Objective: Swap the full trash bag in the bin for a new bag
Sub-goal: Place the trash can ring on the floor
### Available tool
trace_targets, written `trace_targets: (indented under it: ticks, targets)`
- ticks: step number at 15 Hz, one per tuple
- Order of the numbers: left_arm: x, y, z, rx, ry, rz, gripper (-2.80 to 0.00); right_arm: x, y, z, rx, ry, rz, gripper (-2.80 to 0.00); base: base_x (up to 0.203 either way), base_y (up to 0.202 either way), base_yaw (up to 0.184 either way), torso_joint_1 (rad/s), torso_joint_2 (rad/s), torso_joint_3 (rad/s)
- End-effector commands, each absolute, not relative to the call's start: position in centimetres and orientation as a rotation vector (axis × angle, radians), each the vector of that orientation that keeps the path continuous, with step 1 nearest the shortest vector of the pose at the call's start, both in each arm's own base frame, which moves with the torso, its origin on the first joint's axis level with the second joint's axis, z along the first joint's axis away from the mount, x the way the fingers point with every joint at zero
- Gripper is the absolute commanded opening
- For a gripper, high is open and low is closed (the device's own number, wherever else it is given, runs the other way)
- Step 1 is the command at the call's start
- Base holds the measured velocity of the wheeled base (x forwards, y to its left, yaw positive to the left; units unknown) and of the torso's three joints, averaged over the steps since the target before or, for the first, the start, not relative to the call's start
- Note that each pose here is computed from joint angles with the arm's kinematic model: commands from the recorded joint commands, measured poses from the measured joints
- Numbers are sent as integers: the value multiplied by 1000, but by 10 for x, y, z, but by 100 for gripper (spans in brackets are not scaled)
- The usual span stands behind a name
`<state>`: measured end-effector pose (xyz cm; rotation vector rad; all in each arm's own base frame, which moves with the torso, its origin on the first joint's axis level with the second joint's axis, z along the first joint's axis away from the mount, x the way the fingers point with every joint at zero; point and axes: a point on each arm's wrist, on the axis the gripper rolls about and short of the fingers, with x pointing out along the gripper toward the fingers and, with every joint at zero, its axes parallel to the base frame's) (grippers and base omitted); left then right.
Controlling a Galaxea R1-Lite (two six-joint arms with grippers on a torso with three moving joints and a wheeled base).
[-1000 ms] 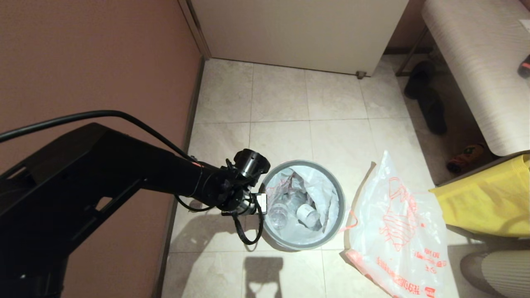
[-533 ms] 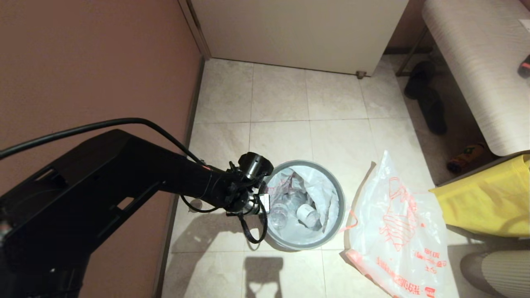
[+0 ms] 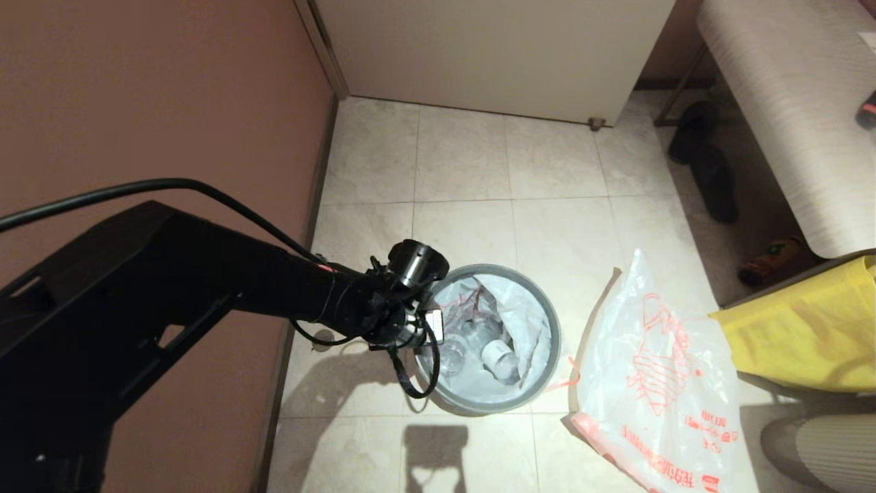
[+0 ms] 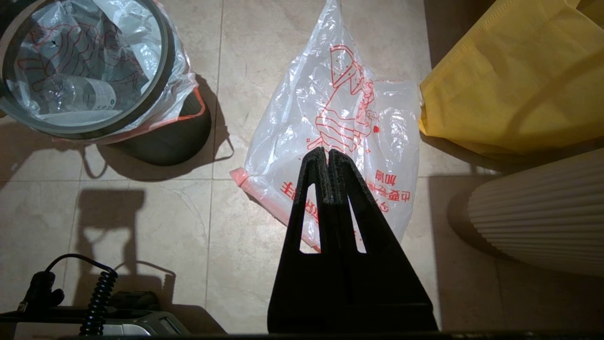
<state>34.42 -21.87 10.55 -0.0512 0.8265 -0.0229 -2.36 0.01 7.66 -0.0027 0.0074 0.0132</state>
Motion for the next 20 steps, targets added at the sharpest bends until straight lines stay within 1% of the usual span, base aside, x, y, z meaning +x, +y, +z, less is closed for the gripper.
trace_targets:
  ticks: [1,3,6,10,13,16,17,20]
  targets:
    - [339,-220,113,-48,799,-9,-280,-24,0,77,-3,8,14,-280,0,0,0,0,0,0]
    - [335,-219,123,-58,780,-15,-280,-24,0,76,-3,9,14,-280,0,0,0,0,0,0]
    - [309,-223,146,-49,768,-65,-280,-24,0,77,-3,8,14,-280,0,0,0,0,0,0]
    - [280,-213,189,-86,725,-94,-280,-24,0,77,-3,8,14,-280,0,0,0,0,0,0]
    - [258,-186,224,-115,656,-51,-280,-24,0,77,-3,8,14,-280,0,0,0,0,0,0]
    - [235,-143,253,-147,588,50,-280,-24,0,77,-3,8,14,-280,0,0,0,0,0,0]
    - [227,-128,253,-144,597,95,-280,-24,0,77,-3,8,14,-280,0,0,0,0,0,0]
    - [217,-85,233,-132,659,256,-280,-24,0,76,-3,9,14,-280,0,0,0,0,0,0]
